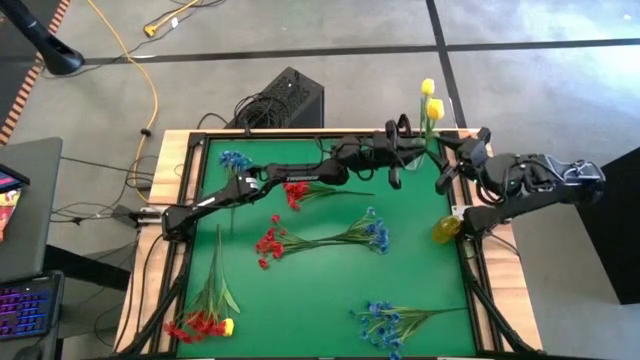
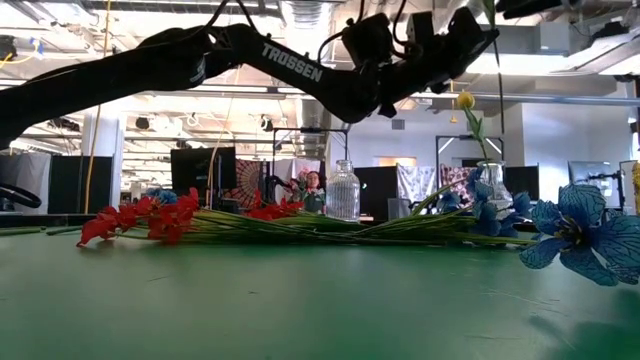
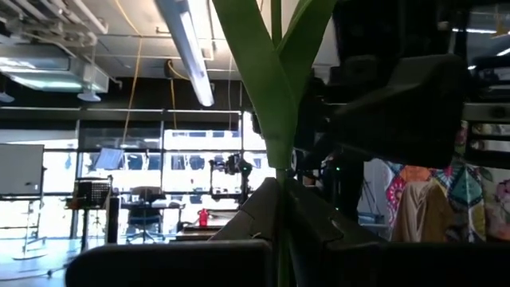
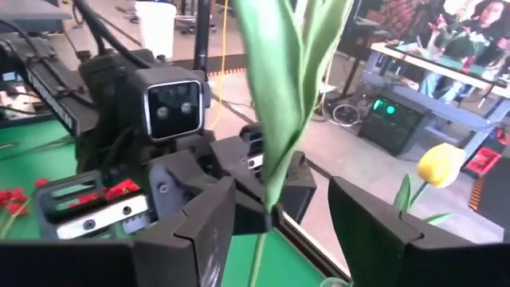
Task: Sort flowers into vase by color
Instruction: Put the right yellow flower into the right white transparent vase
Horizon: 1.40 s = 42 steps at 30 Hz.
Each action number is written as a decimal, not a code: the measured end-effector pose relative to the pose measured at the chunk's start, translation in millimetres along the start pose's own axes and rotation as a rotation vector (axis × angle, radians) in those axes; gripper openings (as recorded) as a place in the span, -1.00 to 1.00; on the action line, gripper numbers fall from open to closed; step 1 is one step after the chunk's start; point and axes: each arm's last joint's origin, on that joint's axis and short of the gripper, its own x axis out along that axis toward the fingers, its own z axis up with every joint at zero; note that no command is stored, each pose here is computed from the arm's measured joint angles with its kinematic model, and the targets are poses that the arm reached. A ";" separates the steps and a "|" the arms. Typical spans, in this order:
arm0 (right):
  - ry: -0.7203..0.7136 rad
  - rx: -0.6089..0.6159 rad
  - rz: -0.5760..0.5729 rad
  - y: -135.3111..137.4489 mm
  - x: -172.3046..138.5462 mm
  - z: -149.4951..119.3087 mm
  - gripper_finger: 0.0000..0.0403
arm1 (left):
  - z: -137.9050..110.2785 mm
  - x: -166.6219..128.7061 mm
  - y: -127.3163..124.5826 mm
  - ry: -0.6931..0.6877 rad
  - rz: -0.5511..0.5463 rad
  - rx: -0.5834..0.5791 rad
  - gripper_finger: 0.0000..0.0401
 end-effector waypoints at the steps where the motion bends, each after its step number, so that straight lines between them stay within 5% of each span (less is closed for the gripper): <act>1: 0.005 0.002 0.016 0.0 0.6 -0.1 0.13 | -0.3 0.6 -2.2 0.000 -0.004 0.001 -1.00; 15: 0.053 -0.014 0.048 6.5 10.4 -0.9 0.07 | -1.9 2.9 -11.0 0.004 -0.018 0.021 -1.00; 31: 0.043 -0.005 0.039 4.5 9.2 -0.2 -0.84 | -2.2 2.8 -9.9 0.006 0.004 0.021 -0.98; 42: -0.011 0.016 -0.096 -7.9 3.0 2.2 -0.83 | -9.3 -3.1 11.5 0.139 0.009 -0.063 -0.38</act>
